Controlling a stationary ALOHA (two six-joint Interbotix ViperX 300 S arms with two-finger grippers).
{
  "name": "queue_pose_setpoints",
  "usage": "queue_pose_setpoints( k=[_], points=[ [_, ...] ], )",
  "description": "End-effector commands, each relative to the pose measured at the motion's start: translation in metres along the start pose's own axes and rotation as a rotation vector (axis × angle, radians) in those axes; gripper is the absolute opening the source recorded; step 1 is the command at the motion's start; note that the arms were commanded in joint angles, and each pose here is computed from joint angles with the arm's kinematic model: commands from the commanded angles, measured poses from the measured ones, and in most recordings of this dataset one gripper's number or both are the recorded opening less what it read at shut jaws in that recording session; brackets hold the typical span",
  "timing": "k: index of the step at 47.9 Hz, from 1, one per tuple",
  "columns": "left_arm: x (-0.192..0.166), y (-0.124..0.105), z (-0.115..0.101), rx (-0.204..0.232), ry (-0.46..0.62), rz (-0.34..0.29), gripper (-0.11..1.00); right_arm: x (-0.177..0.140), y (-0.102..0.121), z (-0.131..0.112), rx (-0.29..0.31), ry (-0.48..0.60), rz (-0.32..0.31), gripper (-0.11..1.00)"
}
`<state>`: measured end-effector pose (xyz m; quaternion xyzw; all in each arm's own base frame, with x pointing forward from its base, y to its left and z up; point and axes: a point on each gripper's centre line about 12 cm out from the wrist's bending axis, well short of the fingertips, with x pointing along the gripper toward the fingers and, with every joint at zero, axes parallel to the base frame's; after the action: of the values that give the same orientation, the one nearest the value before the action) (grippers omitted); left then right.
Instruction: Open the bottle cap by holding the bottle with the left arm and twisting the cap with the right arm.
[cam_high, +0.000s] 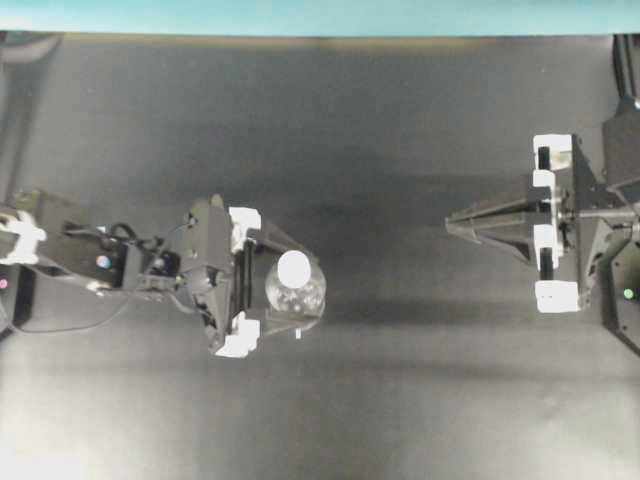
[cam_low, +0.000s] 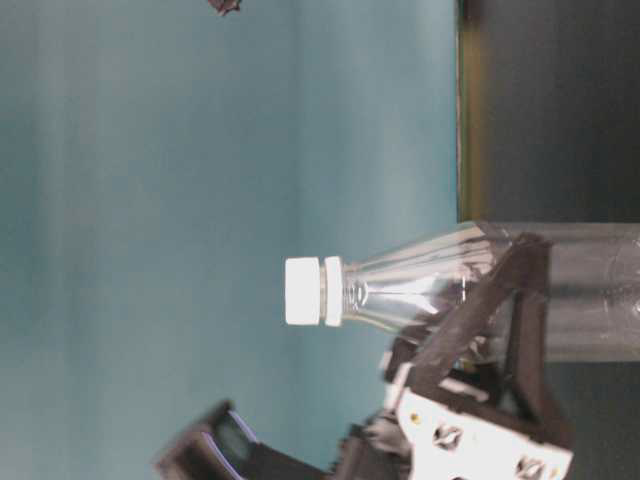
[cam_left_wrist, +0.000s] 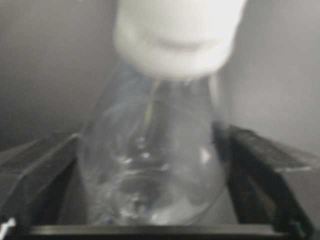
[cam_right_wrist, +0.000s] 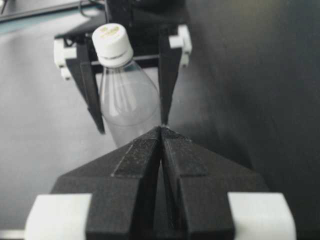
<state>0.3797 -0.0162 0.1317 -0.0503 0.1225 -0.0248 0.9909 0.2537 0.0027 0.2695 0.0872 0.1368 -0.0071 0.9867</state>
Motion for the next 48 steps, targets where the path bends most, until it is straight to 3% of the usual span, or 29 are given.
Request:
queue_pose_setpoints(
  k=[1,10,22,29,32,41,48],
  points=[
    [0.005,0.000,-0.011,0.005,0.039,0.001,0.98,0.002,0.001,0.010,0.013,-0.015,0.001,0.00],
    [0.007,0.001,-0.025,0.003,0.081,0.004,0.98,0.009,0.005,0.018,0.010,0.026,0.004,0.00],
    [0.006,0.001,-0.033,0.005,0.108,0.004,0.96,0.032,0.020,0.025,-0.005,0.204,0.014,0.00],
    [0.006,0.001,-0.034,0.005,0.111,0.004,0.95,0.046,0.034,0.041,0.002,0.272,0.033,0.00],
    [0.006,0.002,-0.034,0.006,0.109,0.005,0.93,0.052,0.039,0.052,0.042,0.316,0.034,0.00],
    [0.006,-0.002,-0.035,0.021,0.113,-0.006,0.81,0.080,0.050,0.077,0.256,0.529,-0.006,0.03],
    [0.005,-0.005,-0.037,0.026,0.118,-0.013,0.81,0.104,0.053,0.093,0.355,0.674,-0.076,0.26]
  ],
)
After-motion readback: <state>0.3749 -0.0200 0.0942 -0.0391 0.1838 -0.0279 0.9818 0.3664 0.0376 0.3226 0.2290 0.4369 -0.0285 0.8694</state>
